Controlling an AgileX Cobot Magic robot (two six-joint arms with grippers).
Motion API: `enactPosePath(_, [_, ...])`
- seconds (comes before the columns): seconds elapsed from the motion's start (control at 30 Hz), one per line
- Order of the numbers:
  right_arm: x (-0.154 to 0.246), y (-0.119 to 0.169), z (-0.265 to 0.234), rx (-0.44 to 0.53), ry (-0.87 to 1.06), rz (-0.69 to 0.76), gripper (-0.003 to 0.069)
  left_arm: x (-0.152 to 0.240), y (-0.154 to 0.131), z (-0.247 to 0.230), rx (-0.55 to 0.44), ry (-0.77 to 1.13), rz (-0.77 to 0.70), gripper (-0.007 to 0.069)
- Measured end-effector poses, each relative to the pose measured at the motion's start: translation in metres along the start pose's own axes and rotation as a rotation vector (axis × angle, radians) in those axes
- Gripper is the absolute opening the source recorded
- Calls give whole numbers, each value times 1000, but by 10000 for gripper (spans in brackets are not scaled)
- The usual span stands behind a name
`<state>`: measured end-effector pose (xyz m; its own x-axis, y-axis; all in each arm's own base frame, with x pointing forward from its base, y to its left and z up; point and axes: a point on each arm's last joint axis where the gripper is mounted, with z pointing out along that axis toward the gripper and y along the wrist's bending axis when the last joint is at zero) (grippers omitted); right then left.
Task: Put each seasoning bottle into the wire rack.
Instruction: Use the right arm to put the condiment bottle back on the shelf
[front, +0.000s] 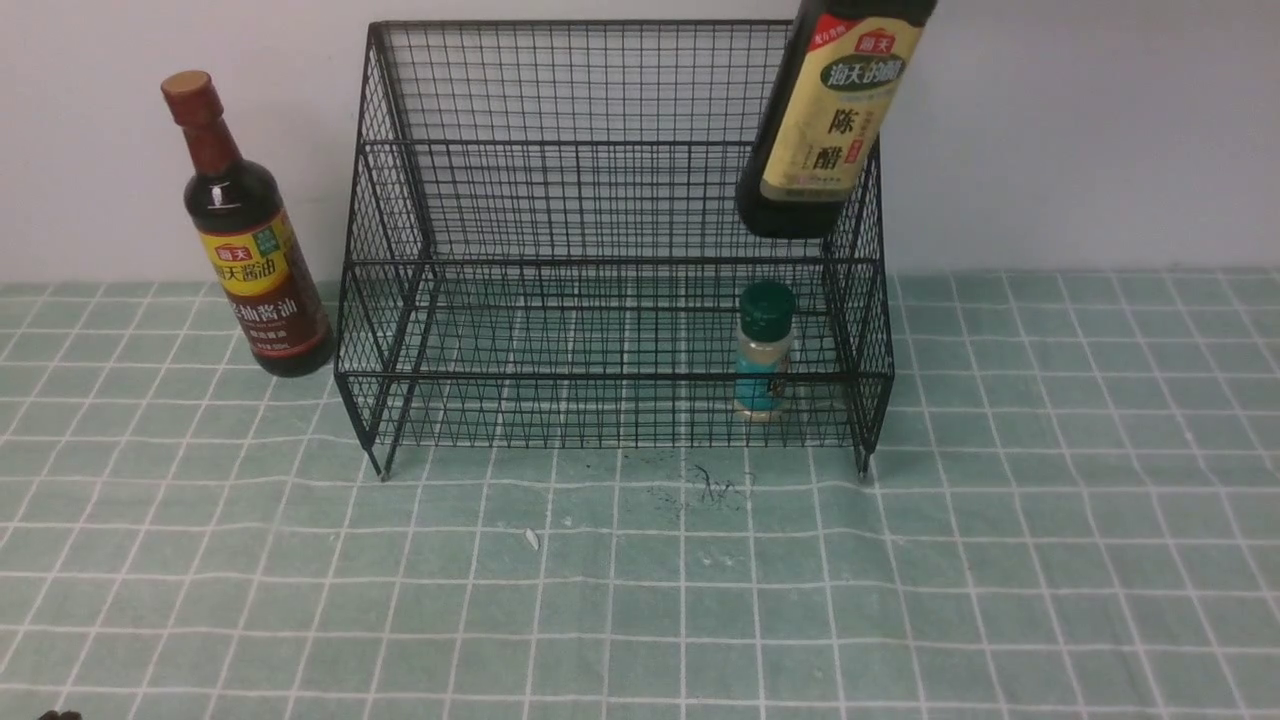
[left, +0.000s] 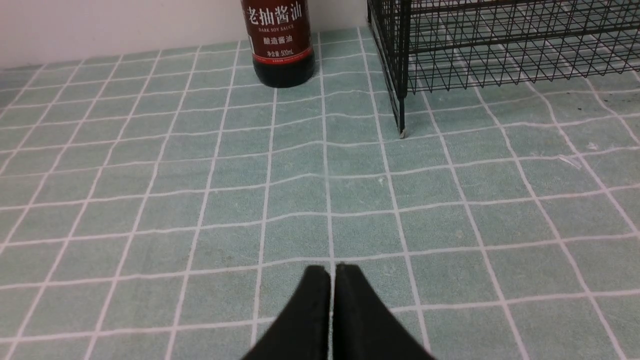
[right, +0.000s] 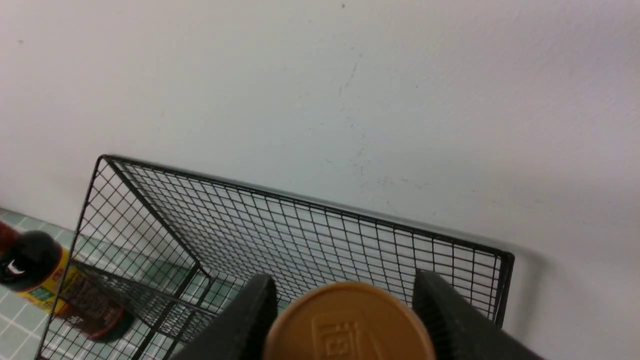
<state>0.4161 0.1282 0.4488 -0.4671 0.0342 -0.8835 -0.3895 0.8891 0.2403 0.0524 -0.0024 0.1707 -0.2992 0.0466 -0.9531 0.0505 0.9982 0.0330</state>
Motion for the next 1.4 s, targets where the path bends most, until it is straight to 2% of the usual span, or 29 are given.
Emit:
enactPosePath(0.27, [20, -13, 32, 55, 82, -37, 325, 0, 0, 0, 0, 0, 0, -6])
enactPosePath(0.6, [54, 13, 67, 161, 240, -190, 324, 0, 0, 0, 0, 0, 0, -6])
enactPosePath(0.77, [60, 24, 73, 232, 240, -142, 324, 0, 0, 0, 0, 0, 0, -6])
enactPosePath(0.97, [62, 23, 74, 264, 231, -47, 324, 0, 0, 0, 0, 0, 0, -6])
enactPosePath(1.2, [68, 26, 81, 276, 253, -51, 328, 0, 0, 0, 0, 0, 0, -6])
enactPosePath(1.4, [68, 37, 82, 267, 240, -85, 395, 0, 0, 0, 0, 0, 0, -6])
